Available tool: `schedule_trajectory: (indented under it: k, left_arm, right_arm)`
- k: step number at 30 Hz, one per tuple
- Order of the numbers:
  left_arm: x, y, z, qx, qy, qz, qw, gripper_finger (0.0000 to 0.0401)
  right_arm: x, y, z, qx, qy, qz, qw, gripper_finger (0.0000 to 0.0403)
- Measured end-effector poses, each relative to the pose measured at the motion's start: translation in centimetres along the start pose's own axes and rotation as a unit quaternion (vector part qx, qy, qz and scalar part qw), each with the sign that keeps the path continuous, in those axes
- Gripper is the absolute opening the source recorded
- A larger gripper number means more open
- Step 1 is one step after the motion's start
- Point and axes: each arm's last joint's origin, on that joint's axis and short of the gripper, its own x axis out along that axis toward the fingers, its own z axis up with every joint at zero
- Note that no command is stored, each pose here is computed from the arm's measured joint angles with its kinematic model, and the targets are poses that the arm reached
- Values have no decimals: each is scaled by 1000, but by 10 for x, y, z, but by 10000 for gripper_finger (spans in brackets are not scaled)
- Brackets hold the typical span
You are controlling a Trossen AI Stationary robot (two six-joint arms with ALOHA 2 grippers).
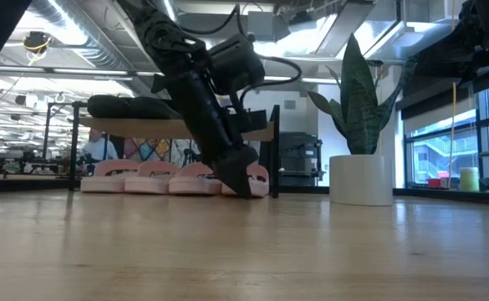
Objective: Pick and place slides into the shelf
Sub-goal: Return to Home Position
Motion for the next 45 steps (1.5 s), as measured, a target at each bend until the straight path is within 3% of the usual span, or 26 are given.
schedule_trajectory:
  k: [9,15,19,26,30,33,36,39,45]
  left_arm:
    - [-28,-9,0,64,18,-54,996,134]
    - [-83,7,6,16,34,-78,996,134]
    - [-131,20,19,-36,-33,-139,989,134]
    - [-213,57,30,-84,-184,-155,967,134]
    - [-244,77,5,-120,-245,-114,955,134]
    - [-256,86,-22,-160,-302,-104,934,134]
    - [-259,91,-48,-186,-349,-104,913,134]
    - [-256,97,-74,-209,-361,-98,903,134]
    - [-250,108,-117,-249,-384,-68,886,134]
  right_arm:
    - [0,0,0,0,0,0,1000,234]
    - [0,0,-1,1,2,0,1000,234]
    - [0,0,-1,-3,2,-1,1000,234]
    - [0,0,0,-35,-2,0,999,234]
    - [0,0,2,-29,-9,2,1000,234]
    - [-1,0,4,-16,-9,3,1000,234]
    - [-2,0,4,-13,-9,11,1000,234]
    - [-2,1,4,2,-5,41,999,234]
    - [-2,1,3,19,0,45,999,234]
